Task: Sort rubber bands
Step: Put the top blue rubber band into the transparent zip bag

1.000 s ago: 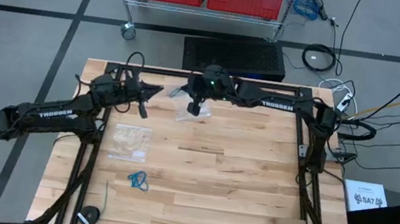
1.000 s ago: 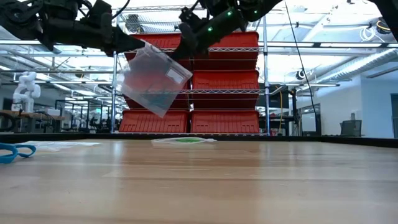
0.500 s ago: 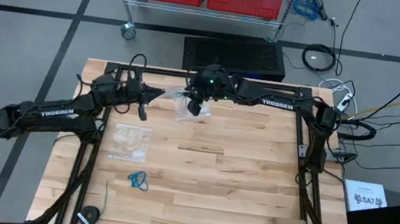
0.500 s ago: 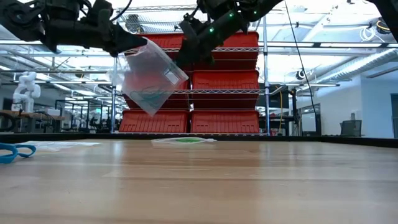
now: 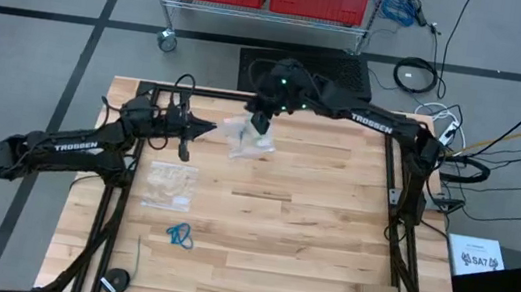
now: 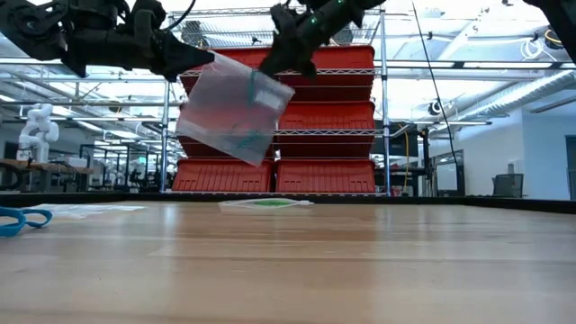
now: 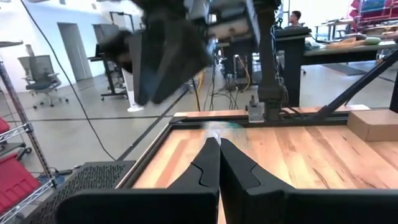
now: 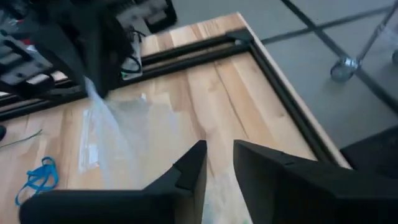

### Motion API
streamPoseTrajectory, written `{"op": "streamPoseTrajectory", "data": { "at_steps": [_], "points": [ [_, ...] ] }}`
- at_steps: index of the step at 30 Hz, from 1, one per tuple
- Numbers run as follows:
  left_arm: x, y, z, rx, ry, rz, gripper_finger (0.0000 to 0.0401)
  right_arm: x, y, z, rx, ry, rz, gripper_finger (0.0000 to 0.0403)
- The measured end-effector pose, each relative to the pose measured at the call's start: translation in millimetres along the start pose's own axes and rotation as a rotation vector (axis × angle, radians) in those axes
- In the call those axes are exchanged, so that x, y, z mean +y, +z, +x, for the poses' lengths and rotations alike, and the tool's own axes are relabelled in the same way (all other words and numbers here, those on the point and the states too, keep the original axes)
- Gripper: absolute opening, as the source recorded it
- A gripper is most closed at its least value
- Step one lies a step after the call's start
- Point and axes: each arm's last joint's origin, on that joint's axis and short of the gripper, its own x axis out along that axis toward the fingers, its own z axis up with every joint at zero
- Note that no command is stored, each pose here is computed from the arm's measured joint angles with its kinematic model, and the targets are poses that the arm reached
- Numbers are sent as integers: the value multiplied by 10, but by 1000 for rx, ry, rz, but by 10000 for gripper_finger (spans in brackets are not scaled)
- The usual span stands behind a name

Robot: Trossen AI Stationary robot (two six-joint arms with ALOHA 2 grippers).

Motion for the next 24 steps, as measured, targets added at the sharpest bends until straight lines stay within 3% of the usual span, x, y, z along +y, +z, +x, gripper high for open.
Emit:
{"op": "streamPoseTrajectory", "data": {
  "at_steps": [5,9,12,19,24],
  "points": [
    [1,0,-1,0,1,0,0,88,192,-198,-2,4,-98,119],
    [2,0,-1,1,2,0,0,203,198,-374,126,13,-142,141],
    [2,1,-1,1,4,0,0,314,80,-377,236,33,-93,143],
    [11,-3,-1,8,35,0,0,711,-433,40,370,-5,4,144],
    [12,0,-1,6,37,19,0,984,-698,357,210,-55,78,144]
  ]
}}
